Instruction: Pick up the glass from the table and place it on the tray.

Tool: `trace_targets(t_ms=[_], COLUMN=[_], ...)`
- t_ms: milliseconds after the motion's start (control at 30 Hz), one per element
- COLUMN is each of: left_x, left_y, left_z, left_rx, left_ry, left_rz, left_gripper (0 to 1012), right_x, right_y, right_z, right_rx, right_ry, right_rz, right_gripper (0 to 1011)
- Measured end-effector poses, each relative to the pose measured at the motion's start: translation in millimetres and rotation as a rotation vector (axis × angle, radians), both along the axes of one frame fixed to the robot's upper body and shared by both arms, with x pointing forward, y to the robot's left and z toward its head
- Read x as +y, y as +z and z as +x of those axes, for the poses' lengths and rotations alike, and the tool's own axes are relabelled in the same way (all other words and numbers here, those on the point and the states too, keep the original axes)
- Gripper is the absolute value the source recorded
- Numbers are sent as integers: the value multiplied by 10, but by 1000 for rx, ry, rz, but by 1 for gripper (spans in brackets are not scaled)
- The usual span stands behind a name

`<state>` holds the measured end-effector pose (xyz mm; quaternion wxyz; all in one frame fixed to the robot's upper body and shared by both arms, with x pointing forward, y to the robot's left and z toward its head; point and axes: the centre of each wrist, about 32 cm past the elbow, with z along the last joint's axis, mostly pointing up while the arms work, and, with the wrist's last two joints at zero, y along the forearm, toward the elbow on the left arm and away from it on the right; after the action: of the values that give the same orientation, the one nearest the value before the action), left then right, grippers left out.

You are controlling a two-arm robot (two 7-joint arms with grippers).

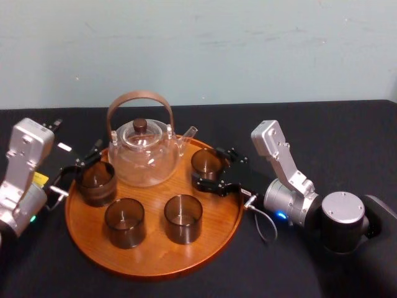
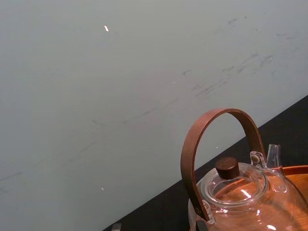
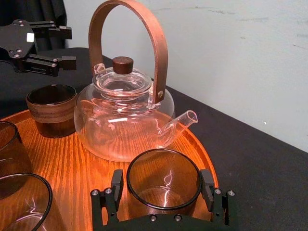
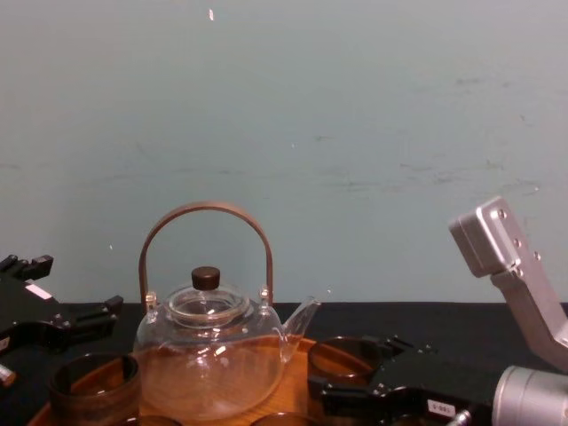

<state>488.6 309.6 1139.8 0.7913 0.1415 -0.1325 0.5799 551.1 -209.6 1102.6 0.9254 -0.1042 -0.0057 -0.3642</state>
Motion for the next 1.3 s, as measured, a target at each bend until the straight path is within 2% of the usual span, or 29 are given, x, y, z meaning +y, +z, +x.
trace_targets(t_ms=[900,1300], left_x=[0,0], left_y=[0,0], left_z=[0,0], left_rx=[0,0], left_ry=[0,0], left_rz=[0,0], left_gripper=[1001,1001], right_x=[0,-35], right_y=[0,-5], right_z=[0,21], right_rx=[0,13], right_ry=[0,-1], right_rz=[0,16], right_gripper=[1002,1002])
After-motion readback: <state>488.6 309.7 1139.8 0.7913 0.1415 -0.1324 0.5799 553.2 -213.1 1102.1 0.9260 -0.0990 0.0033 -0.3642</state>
